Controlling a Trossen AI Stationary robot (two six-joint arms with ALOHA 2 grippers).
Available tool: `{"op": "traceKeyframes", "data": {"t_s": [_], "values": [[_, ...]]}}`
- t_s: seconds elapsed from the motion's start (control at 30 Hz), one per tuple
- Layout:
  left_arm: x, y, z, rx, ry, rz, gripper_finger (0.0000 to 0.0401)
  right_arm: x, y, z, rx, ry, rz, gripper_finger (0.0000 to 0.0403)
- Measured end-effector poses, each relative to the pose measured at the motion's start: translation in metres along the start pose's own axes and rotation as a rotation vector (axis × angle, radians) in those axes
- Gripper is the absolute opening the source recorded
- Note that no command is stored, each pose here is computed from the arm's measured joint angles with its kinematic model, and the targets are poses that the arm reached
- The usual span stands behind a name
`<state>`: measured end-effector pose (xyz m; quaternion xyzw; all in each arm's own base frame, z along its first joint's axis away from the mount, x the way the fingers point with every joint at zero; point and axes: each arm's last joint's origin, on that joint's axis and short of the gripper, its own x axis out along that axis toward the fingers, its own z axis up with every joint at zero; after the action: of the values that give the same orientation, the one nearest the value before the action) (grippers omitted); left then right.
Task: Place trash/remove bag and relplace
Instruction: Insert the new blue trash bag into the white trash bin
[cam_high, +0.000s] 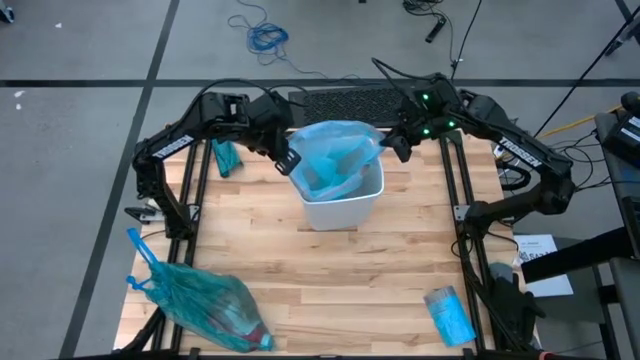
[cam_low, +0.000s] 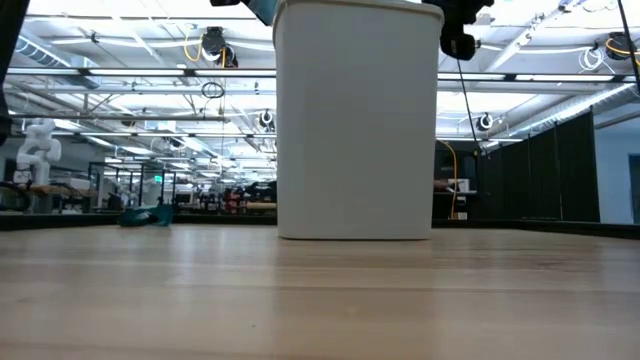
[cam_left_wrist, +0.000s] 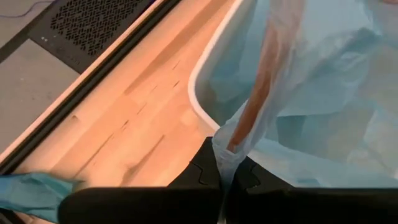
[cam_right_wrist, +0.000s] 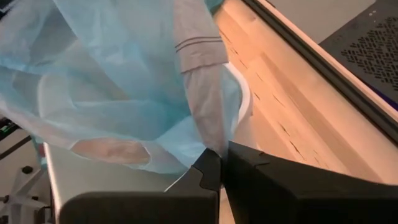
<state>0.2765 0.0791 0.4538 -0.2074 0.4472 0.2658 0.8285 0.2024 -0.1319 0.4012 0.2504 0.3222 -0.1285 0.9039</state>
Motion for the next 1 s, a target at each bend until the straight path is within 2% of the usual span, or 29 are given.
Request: {"op": "traceKeyframes", "data": {"t_s": [0.27,0.7,1.0], "values": [[0.003,0.011,0.005,-0.008,0.018,-0.023,0.0000,0.011,-0.010,0.003,0.013,0.029,-0.020,0.0000],[0.040,0.008,0.015,0.048,0.140,-0.039,0.0000,0.008,-0.018,0.002,0.031,0.043,-0.045,0.0000],[0.044,0.013,0.017,0.020,0.186,-0.100,0.0000,0.008,-0.018,-0.001,0.035,0.069,-0.049,0.0000]]}}
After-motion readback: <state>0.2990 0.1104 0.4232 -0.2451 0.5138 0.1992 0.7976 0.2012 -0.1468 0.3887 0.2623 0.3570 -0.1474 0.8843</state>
